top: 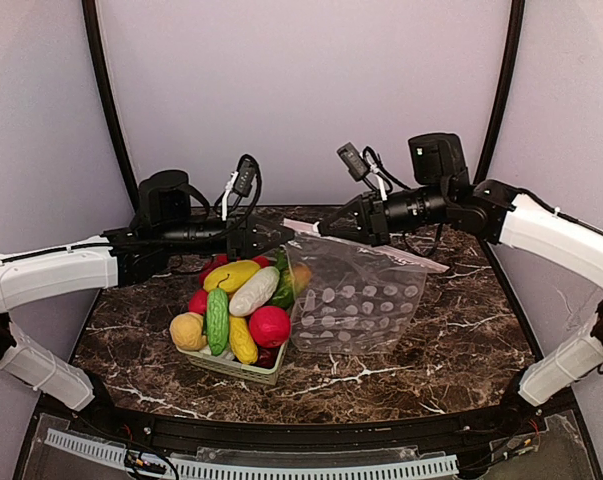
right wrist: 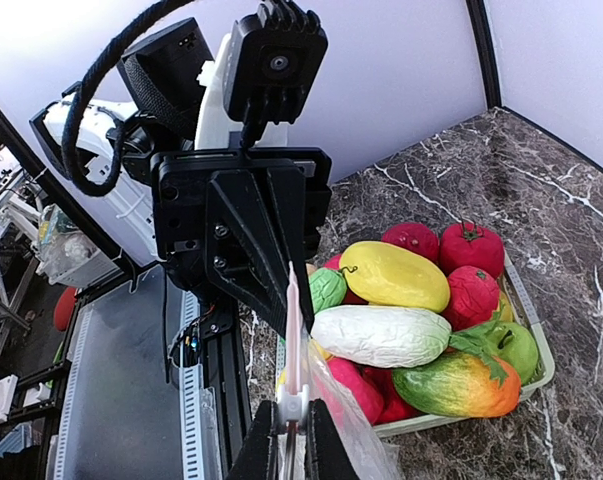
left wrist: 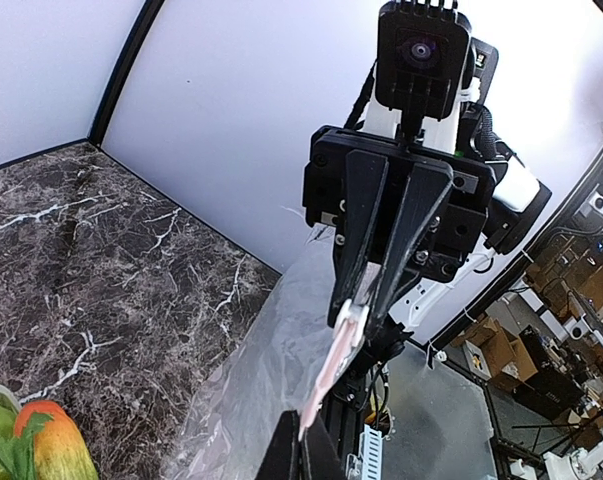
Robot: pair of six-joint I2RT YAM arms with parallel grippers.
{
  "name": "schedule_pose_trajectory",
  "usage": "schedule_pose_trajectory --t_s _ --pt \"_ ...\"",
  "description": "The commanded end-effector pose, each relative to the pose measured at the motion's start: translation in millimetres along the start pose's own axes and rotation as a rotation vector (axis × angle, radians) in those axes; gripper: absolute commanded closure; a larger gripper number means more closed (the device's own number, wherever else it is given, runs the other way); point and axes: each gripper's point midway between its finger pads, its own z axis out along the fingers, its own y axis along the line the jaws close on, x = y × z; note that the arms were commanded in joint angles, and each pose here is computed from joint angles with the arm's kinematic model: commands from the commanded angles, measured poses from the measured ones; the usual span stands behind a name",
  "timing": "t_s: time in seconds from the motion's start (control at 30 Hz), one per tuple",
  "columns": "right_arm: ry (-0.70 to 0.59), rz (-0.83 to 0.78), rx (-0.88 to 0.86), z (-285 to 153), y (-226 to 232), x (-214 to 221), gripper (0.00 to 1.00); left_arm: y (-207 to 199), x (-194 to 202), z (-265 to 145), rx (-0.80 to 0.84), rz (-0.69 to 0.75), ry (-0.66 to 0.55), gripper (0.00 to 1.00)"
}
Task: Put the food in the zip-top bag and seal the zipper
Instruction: Unzip the zipper from the zipper food storage bag.
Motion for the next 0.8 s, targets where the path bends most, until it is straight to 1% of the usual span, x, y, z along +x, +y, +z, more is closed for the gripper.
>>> schedule_pose_trajectory --t_s 0.0,0.77 --pt "-0.029 0.001 0.023 -15.6 0.8 -4.4 1.00 11.0 -7.9 -13.4 -0.056 -0.020 -0.034 0.99" --pt "-0.042 0.036 0.170 -54.9 -17.8 11.7 1.00 42.6 -4.9 -26.2 -0.150 -0.083 -0.049 0.99"
